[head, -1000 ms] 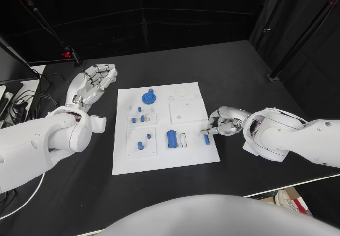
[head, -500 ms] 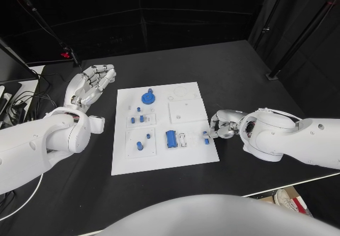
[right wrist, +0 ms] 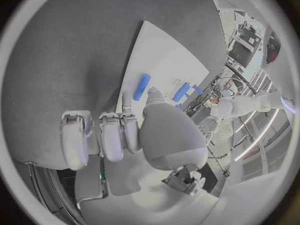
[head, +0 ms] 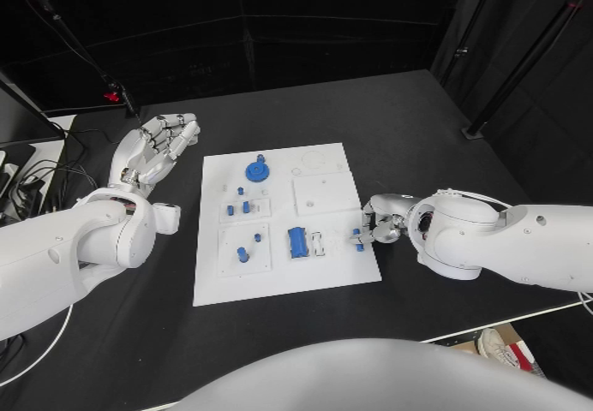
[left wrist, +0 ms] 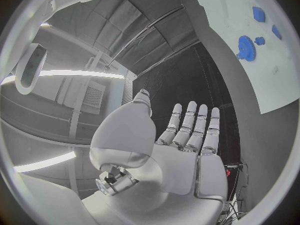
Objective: Assemble the parts on the task board
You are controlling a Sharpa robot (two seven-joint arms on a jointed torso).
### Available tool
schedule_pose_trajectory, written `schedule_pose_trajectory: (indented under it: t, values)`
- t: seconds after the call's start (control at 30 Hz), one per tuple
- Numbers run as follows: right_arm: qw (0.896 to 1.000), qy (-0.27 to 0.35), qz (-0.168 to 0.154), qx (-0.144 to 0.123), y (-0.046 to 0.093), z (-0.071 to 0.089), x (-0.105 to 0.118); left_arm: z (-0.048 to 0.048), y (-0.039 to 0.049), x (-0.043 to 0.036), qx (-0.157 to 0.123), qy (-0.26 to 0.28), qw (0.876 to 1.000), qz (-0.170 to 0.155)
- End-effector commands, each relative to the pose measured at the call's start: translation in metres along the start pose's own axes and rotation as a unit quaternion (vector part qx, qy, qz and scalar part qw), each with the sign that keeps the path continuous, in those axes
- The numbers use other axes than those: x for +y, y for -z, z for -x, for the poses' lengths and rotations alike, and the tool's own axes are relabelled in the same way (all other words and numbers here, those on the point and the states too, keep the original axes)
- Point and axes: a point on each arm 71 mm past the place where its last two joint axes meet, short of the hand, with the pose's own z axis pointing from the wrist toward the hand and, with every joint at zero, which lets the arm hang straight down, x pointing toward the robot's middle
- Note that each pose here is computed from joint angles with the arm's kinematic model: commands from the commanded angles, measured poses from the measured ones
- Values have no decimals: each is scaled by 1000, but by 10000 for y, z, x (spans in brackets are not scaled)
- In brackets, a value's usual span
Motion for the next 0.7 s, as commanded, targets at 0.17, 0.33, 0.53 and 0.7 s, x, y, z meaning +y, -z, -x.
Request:
schedule_pose_trajectory:
  t: [0.17,0.33,0.53,0.7]
  values:
    - [1000,13,-10,20,-34,-37,11,-13,-5,-64,4,4,999,-39]
    - [999,22,-17,30,-55,-56,18,-16,-5,-63,4,4,999,-39]
    - [998,31,-20,42,-84,-82,45,-18,-3,-64,4,4,999,-38]
    - [998,36,-20,49,-90,-98,65,-15,-1,-64,4,4,999,-38]
